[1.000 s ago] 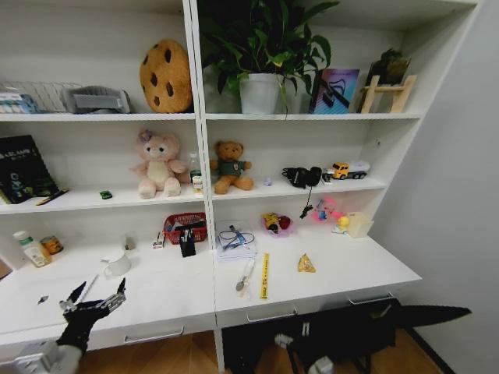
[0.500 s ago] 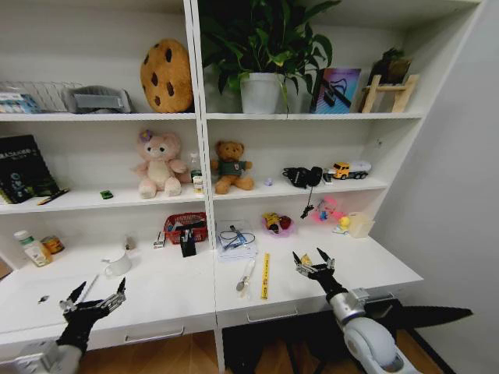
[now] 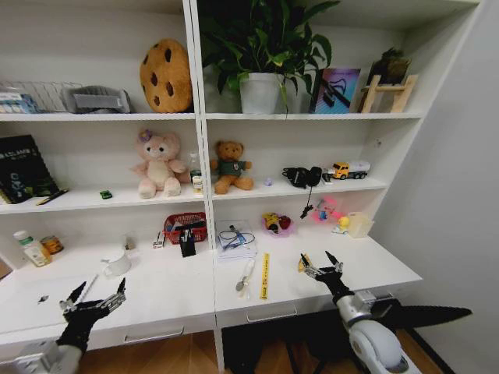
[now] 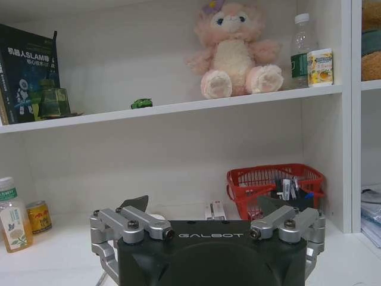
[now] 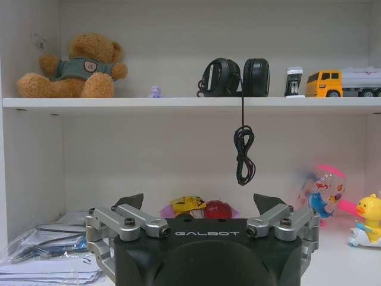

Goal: Organize the objects on the table.

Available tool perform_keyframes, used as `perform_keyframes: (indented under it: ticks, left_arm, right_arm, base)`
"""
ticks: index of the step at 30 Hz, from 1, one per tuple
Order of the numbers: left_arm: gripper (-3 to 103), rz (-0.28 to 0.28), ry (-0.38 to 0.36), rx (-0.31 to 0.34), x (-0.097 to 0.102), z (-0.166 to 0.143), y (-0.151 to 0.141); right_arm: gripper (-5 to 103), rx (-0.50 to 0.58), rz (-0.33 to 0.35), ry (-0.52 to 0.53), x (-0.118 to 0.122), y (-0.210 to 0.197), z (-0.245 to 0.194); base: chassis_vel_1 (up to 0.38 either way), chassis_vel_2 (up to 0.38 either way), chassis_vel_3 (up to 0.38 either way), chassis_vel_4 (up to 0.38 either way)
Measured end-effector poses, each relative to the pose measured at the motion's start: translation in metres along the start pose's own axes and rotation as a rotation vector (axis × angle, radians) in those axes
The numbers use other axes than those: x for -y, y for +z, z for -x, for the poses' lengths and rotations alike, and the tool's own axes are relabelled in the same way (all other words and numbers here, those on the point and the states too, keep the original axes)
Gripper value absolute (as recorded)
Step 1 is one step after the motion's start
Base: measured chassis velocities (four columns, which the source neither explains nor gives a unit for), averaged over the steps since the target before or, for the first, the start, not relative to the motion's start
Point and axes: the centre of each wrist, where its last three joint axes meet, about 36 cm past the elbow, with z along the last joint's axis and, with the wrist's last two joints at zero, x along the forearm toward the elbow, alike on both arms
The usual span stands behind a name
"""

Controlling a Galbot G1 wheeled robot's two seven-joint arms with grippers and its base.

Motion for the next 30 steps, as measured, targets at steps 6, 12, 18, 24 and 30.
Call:
perform_keyframes:
  ticks: [6, 12, 18, 24, 30]
  left_arm:
    - [100, 0.0, 0.0, 0.0, 0.0, 0.0, 0.0]
    - [100, 0.0, 0.0, 0.0, 0.0, 0.0, 0.0]
    - [100, 0.0, 0.0, 0.0, 0.0, 0.0, 0.0]
    - [100, 0.0, 0.0, 0.0, 0.0, 0.0, 0.0]
    - [100, 0.0, 0.0, 0.0, 0.0, 0.0, 0.0]
  right_arm:
    - [100, 0.017, 0.004, 0.007, 0.003, 0.007, 0.008]
    - [100, -0.012, 0.041, 0.022, 0.011, 0.013, 0.021]
    - [100, -0.133, 0.069, 0.033, 0.027, 0.028, 0.052]
    - [100, -0.206, 0.069, 0.041, 0.037, 0.026, 0.098]
    - [100, -0.273, 0.047, 0.029, 0.042, 0.033, 0.123]
  base:
    - [-0.056, -0.068, 0.065, 0.056]
    - [0.0, 0.0, 0.0, 0.0]
    - [0.0, 0.0, 0.0, 0.0]
    - [0.0, 0.0, 0.0, 0.0]
    - [0.0, 0.0, 0.0, 0.0]
